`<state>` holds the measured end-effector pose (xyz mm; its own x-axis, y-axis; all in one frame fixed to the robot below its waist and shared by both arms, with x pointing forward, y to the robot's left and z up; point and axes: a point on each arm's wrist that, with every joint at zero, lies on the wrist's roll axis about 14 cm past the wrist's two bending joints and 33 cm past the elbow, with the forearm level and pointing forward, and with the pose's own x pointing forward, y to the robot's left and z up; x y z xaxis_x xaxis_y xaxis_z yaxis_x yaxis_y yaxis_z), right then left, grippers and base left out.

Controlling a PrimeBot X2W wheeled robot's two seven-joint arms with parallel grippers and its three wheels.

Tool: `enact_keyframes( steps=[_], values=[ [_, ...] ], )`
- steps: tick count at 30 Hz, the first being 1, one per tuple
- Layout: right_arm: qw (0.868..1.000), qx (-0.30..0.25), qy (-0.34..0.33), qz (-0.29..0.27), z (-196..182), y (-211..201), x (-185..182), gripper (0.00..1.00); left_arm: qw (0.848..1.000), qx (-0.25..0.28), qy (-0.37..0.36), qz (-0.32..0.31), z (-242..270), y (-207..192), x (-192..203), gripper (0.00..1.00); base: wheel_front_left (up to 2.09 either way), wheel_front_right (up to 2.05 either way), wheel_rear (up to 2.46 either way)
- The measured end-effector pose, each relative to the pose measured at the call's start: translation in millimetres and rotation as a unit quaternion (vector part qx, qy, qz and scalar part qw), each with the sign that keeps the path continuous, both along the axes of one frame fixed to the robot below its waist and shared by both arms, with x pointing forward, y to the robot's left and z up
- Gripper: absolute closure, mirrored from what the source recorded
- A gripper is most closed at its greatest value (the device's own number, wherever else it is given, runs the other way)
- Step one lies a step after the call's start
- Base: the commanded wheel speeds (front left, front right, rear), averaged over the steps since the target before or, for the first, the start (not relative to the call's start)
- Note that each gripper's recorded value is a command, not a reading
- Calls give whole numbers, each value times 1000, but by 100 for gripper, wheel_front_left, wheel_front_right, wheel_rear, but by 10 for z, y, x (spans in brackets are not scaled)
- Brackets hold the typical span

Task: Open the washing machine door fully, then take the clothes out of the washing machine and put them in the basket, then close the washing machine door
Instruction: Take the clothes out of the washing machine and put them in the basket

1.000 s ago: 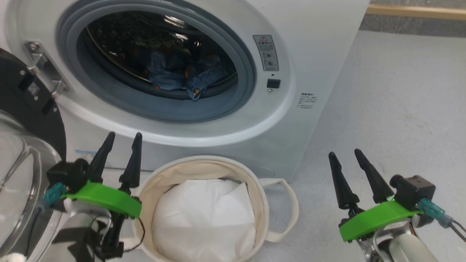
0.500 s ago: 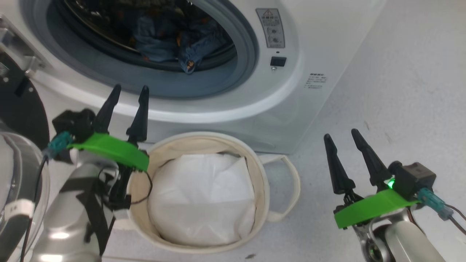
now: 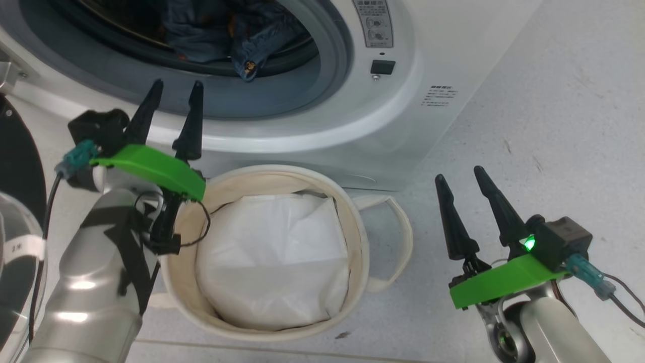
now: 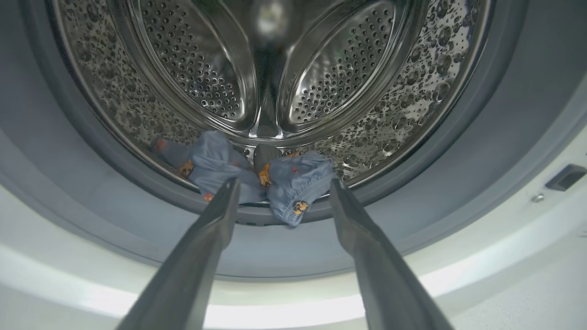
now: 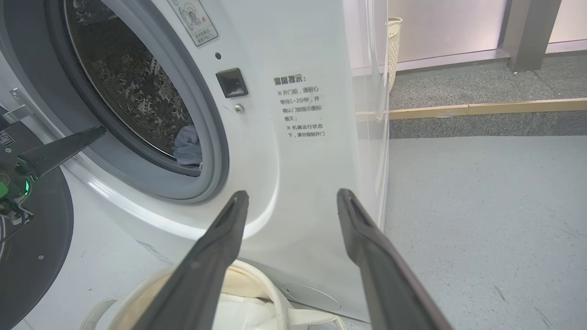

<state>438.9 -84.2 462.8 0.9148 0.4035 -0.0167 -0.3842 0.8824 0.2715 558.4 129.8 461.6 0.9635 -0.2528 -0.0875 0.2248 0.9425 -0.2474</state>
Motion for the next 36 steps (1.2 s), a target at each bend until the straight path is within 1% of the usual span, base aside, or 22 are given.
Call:
enact_keyframes(
  steps=[6,13,21,28,31,36],
  values=[
    [1000,-1,6,3,-69,25,9,0,1000,2,6,-12,-55,-114,109,0,0,0,0],
    [1000,-6,-14,1,-54,16,124,0,1000,-8,1,-21,-61,-219,356,0,0,0,0],
    [1000,-14,-21,-1,-88,-2,145,0,999,-12,20,-39,-250,-382,482,0,0,0,0],
    [999,-18,-29,-2,-113,-2,170,0,998,-12,22,-58,-314,-542,675,0,0,0,0],
    [999,-20,-31,-7,-132,-25,181,0,997,-11,32,-65,-403,-602,715,0,0,0,0],
    [999,-25,-26,-14,-195,-60,200,0,996,-24,64,-61,-553,-608,812,0,0,0,0]
  ],
)
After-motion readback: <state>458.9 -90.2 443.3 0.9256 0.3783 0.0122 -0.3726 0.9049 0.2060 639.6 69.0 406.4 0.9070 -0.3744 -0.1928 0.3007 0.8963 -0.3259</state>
